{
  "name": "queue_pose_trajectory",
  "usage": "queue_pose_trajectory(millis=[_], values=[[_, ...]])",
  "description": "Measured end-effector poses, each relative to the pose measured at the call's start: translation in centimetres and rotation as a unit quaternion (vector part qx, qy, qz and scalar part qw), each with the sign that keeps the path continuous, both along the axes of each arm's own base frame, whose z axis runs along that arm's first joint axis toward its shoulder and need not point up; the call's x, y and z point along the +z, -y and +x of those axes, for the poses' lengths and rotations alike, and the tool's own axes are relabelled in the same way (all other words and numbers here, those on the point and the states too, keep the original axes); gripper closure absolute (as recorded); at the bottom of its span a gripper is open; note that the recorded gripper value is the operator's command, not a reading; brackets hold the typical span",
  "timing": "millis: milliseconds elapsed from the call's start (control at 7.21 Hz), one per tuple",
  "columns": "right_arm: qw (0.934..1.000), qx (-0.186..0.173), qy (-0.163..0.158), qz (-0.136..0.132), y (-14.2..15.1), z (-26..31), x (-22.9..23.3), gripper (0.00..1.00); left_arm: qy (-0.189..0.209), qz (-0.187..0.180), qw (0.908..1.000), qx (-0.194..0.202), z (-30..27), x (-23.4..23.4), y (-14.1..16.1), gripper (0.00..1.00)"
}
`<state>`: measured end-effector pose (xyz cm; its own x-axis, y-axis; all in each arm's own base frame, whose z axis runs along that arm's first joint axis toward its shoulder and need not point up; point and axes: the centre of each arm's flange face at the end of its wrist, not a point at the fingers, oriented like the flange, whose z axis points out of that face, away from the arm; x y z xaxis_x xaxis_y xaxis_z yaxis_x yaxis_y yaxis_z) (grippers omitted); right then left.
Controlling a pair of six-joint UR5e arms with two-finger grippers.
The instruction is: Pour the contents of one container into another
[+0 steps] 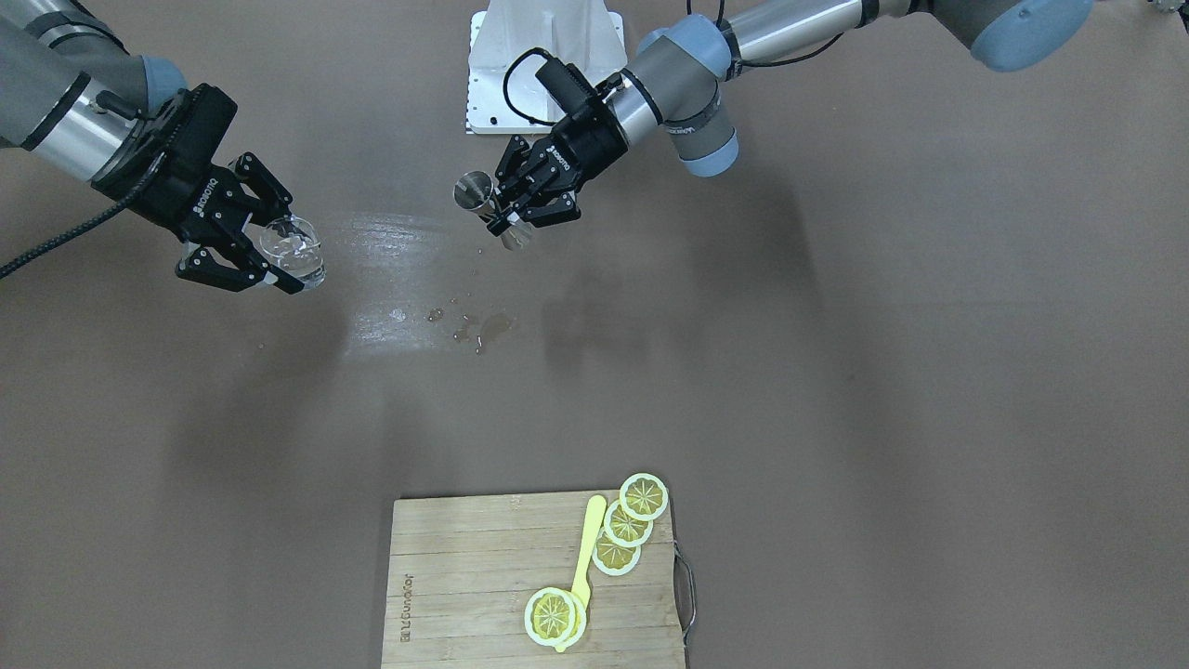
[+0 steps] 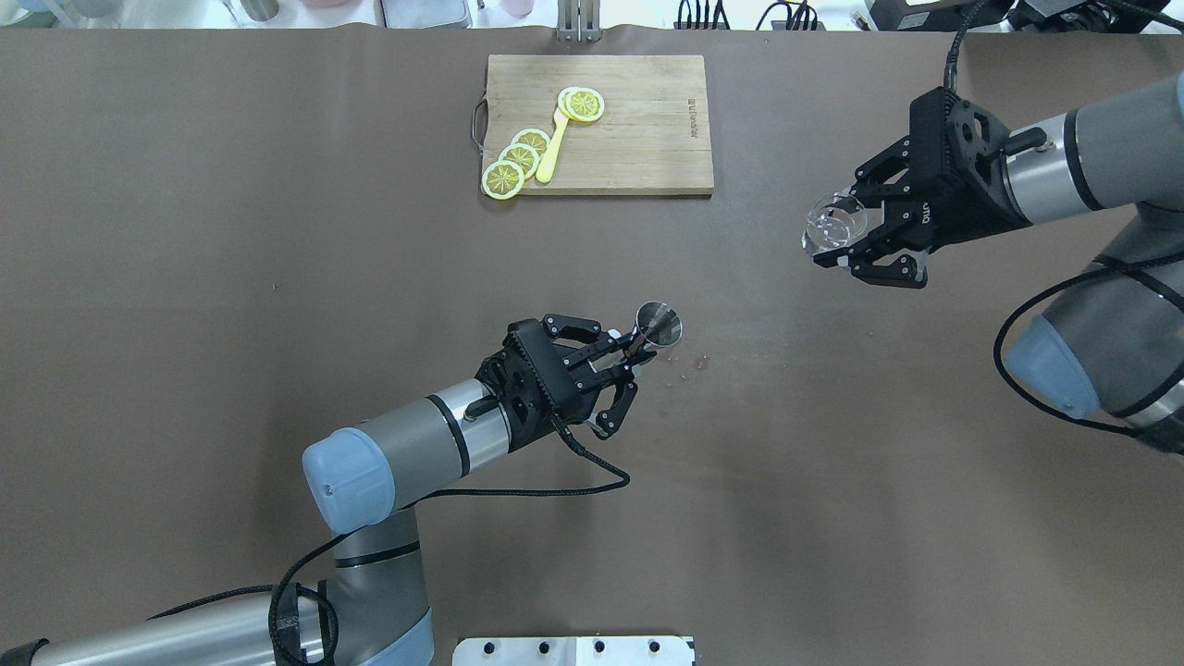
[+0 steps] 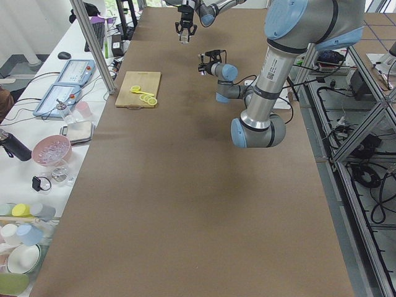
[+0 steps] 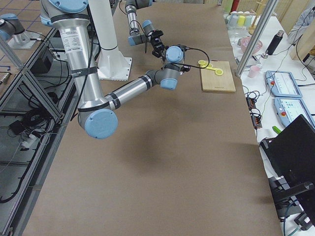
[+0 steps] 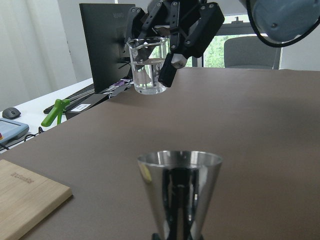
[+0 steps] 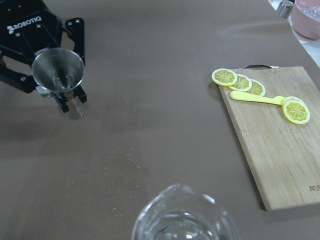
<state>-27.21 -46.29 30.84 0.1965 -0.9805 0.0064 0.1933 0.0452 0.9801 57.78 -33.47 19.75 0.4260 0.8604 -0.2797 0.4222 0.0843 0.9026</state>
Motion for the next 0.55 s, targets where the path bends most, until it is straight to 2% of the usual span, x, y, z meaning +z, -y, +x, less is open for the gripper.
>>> queue_pose_trajectory(millis=[555], values=[[0.9971,0.011,-0.062,0.042,-3.3,-3.0,-2.7,1.00,-0.020,0.031,0.9993,-0.009,-0.7,0.2,-0.3,1.00]])
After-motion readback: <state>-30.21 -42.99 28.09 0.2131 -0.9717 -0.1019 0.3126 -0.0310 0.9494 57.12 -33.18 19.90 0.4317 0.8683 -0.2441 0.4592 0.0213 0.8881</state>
